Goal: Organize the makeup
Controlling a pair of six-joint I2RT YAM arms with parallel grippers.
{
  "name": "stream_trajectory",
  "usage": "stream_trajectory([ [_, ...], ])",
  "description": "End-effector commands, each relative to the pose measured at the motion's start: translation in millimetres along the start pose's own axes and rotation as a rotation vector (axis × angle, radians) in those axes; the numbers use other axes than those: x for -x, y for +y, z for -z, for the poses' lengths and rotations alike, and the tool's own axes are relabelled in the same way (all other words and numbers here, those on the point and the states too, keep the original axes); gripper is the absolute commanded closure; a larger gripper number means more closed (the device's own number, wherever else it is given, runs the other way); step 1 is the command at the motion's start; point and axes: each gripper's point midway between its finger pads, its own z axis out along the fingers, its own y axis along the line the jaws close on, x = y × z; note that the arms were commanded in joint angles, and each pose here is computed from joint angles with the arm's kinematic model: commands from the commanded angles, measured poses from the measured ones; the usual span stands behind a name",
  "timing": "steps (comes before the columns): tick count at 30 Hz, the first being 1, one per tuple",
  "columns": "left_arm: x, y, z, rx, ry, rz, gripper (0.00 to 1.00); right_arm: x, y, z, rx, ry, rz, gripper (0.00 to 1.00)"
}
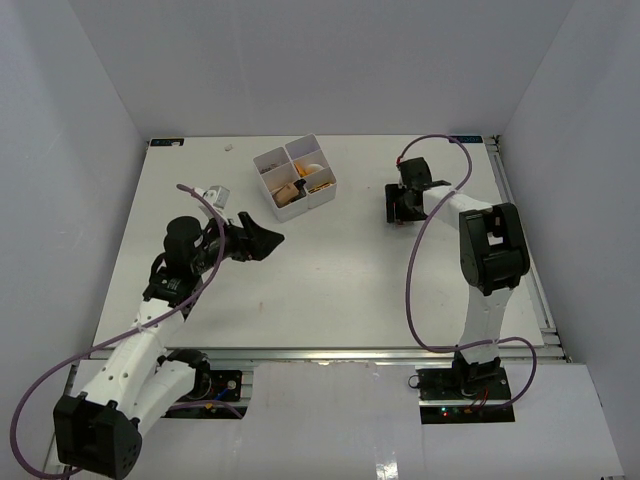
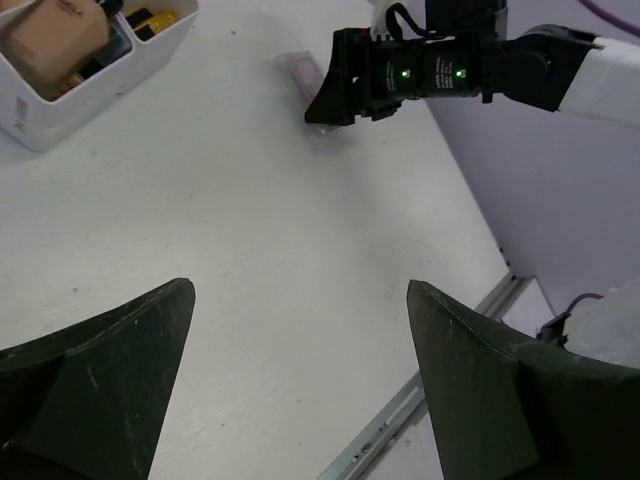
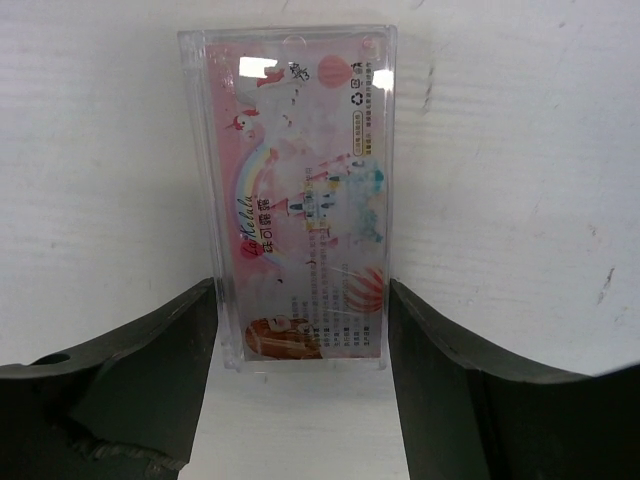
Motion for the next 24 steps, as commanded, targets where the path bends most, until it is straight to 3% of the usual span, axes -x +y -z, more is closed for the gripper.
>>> stream_trajectory([
  [1, 3.4, -35.2, -2.4, -0.186, -0.005, 0.141, 0.02, 0.1, 18.7, 33.3, 0.157, -0.030, 0.126, 0.87],
  [3, -1.5, -38.7, -7.7, -0.200, 0.015, 0.197, 0.02, -2.8, 33.4, 53.6, 0.267, -0.055, 0.188, 0.92],
  [11, -21.2, -78.4, -52.4, -0.237, 0.103, 0.217, 0.02, -18.9, 70.3, 144.5, 0.590, -0.246, 0.498, 0.92],
  [18, -35.9, -105.7, -103.2, -0.249, 0.190, 0.234, 0.02, -28.3, 76.5, 202.9, 0.660, -0.422, 0.662, 0.92],
  [24, -40.6, -128.0, -126.9, -0.281, 0.235, 0.217, 0.02, -42.2, 76.7, 226.3, 0.677, -0.489, 0.730, 0.92],
])
